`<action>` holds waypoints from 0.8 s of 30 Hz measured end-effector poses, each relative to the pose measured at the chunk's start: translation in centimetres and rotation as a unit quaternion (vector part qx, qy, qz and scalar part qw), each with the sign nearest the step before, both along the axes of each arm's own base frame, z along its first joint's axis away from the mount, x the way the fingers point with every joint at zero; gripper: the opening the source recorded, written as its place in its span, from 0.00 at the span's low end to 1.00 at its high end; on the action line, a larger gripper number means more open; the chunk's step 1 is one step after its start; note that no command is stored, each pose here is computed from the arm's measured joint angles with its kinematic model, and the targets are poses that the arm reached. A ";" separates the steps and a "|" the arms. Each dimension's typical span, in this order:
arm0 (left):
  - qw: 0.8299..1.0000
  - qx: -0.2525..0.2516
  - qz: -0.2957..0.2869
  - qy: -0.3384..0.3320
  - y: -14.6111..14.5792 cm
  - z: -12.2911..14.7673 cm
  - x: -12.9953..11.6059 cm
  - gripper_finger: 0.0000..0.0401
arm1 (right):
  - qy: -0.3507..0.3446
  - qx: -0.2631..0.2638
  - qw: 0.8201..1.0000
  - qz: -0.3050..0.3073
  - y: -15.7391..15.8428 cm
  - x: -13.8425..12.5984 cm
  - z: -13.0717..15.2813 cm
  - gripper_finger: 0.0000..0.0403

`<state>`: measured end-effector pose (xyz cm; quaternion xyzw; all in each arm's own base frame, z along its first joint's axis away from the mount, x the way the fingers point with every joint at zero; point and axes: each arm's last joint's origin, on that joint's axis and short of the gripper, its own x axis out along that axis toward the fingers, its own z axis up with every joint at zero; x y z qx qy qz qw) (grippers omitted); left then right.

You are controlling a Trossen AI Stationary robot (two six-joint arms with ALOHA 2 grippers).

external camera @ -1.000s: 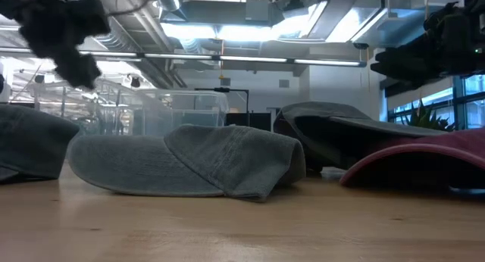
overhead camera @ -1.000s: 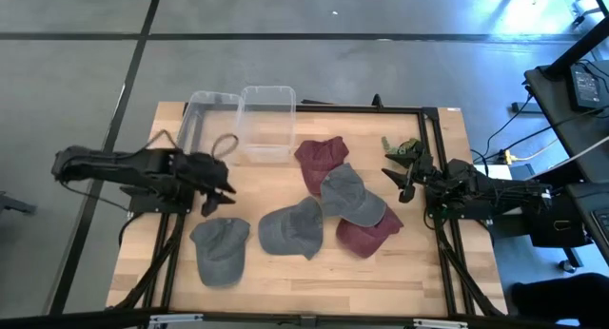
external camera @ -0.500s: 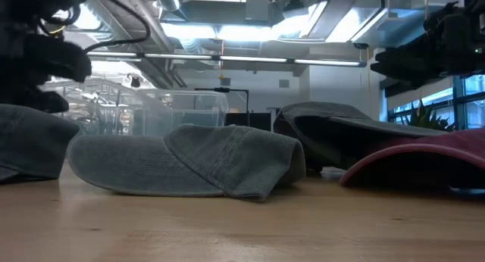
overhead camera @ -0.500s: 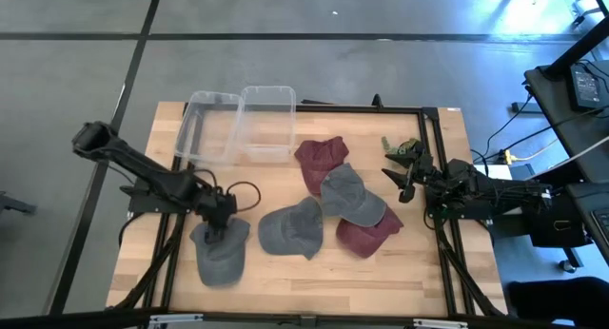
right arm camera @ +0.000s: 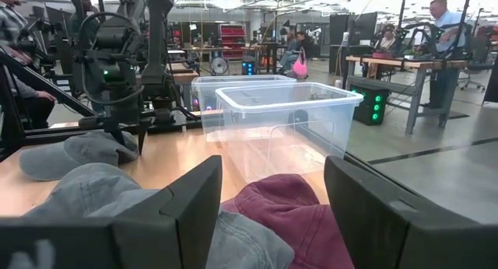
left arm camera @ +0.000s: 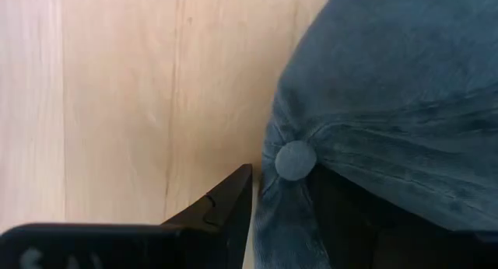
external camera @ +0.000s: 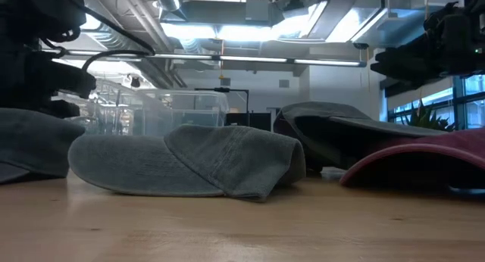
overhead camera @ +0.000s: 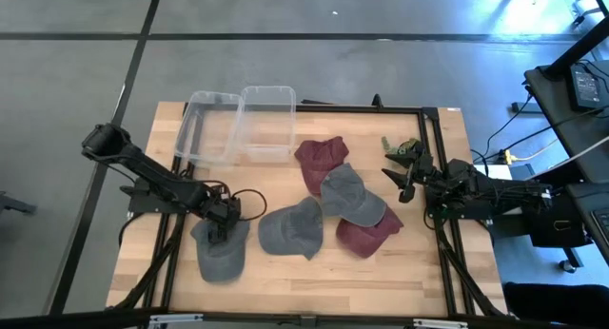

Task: Pick & Place hat
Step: Put the left gray cap into the left transparent bin

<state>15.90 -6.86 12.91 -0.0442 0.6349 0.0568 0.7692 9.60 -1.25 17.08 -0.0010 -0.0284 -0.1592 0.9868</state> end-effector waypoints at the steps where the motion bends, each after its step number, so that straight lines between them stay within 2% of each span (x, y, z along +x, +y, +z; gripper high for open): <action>1: 1.000 0.000 0.003 0.001 0.0 0.0 0.0 0.32 | 0.000 0.000 1.000 0.000 0.0 0.0 0.0 0.56; 5: 1.000 -0.011 0.005 0.003 -0.1 -0.1 0.1 0.27 | 0.001 -0.001 1.000 0.000 0.0 0.0 0.0 0.56; 10: 1.000 -0.022 0.001 -0.014 -0.2 -0.1 0.4 0.09 | 0.000 -0.001 1.000 0.000 0.0 0.0 0.0 0.56; 12: 0.999 -0.046 0.012 -0.020 -0.2 0.1 0.6 0.03 | 0.000 0.000 1.000 0.000 0.0 0.0 0.0 0.56; 15: 0.996 -0.084 0.018 -0.017 0.0 0.9 1.0 0.02 | 0.001 0.000 1.000 0.000 0.0 0.0 0.0 0.56; 21: 0.989 -0.133 0.023 -0.058 0.3 6.0 2.4 0.01 | 0.000 0.001 1.000 0.000 0.0 0.0 0.0 0.56; 24: 0.984 -0.148 0.021 -0.100 0.5 9.4 3.0 0.01 | 0.001 0.002 1.000 0.000 0.0 0.0 0.0 0.56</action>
